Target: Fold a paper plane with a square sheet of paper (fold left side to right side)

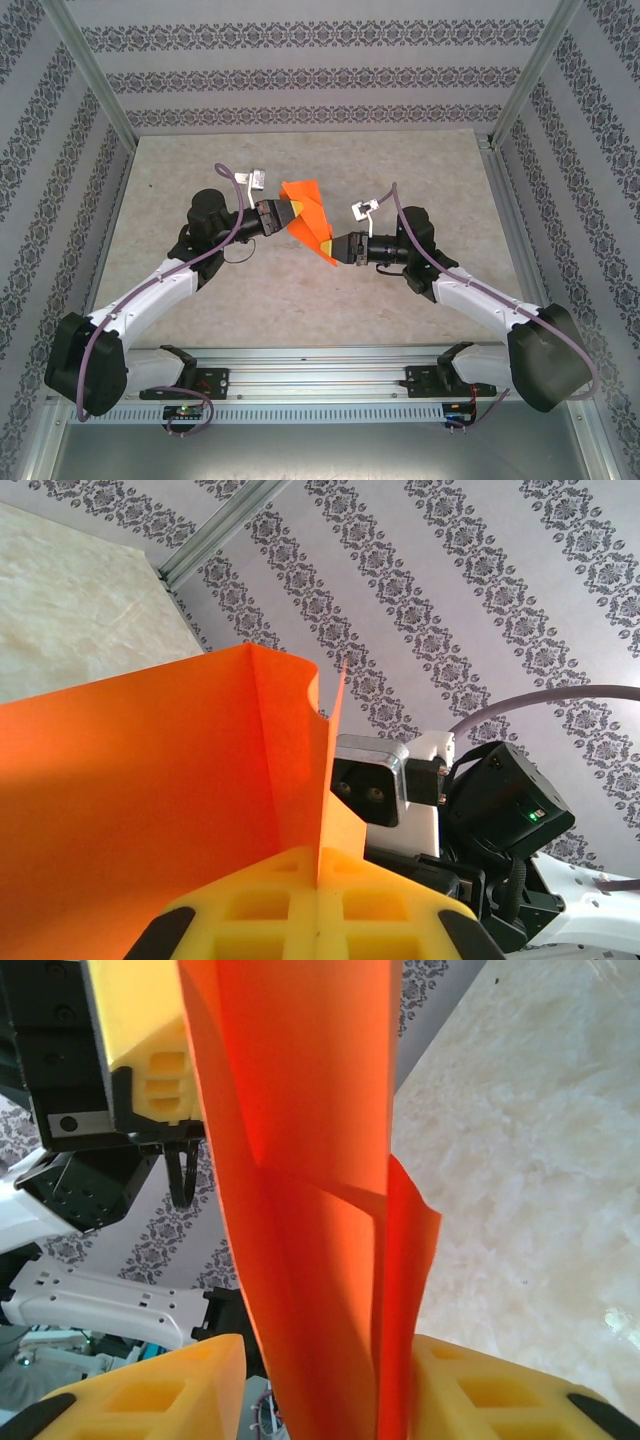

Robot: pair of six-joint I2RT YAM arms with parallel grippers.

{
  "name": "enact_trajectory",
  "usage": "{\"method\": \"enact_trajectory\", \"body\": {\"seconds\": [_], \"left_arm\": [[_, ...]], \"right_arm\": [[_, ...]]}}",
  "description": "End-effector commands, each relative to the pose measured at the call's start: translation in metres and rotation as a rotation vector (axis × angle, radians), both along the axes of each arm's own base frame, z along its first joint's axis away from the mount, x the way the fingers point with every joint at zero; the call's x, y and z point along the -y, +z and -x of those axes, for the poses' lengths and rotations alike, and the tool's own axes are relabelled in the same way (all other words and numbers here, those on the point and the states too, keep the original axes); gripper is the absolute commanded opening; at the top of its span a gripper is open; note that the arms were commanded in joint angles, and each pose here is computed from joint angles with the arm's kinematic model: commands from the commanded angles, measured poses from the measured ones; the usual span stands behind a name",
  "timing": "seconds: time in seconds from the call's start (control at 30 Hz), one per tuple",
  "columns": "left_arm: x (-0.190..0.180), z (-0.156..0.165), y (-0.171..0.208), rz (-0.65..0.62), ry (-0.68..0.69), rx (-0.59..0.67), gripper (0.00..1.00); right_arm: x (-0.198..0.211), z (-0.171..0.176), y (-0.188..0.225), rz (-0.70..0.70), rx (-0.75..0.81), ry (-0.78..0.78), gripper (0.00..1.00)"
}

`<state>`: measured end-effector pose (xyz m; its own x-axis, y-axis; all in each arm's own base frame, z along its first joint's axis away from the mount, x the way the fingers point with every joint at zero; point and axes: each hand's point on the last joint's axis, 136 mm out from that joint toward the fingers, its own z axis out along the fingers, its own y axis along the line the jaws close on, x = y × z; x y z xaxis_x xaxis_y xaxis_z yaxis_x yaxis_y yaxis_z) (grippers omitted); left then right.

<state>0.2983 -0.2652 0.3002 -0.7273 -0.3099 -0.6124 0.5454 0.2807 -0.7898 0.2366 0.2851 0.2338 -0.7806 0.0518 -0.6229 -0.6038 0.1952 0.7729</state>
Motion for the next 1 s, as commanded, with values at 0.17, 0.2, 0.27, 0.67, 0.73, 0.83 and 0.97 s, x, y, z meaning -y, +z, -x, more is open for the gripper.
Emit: {"method": "enact_trajectory", "body": {"seconds": [0.17,0.2,0.27,0.67,0.73,0.83,0.97], "left_arm": [[0.004,0.004,0.011,0.0,-0.019,0.064,0.0],[0.004,0.004,0.01,-0.004,-0.018,0.062,0.0],[0.004,0.004,0.007,-0.008,-0.016,0.058,0.0],[0.005,-0.001,-0.003,-0.027,-0.009,0.033,0.01],[0.004,-0.001,-0.004,-0.032,-0.006,0.032,0.09],[0.002,-0.002,-0.007,-0.057,0.012,0.031,0.2],[-0.014,-0.004,-0.011,-0.14,0.093,0.038,0.51]], "right_arm": [[0.007,0.002,0.02,-0.051,0.051,0.016,0.29],[0.009,0.001,0.021,-0.052,0.05,0.013,0.28],[0.011,0.001,0.021,-0.053,0.051,0.009,0.26],[0.014,0.003,0.022,-0.035,0.054,0.002,0.12],[0.015,0.002,0.018,-0.019,0.053,-0.006,0.08],[0.017,-0.001,0.01,0.026,0.048,-0.027,0.03],[0.027,-0.006,-0.009,0.177,0.058,-0.092,0.0]]}}
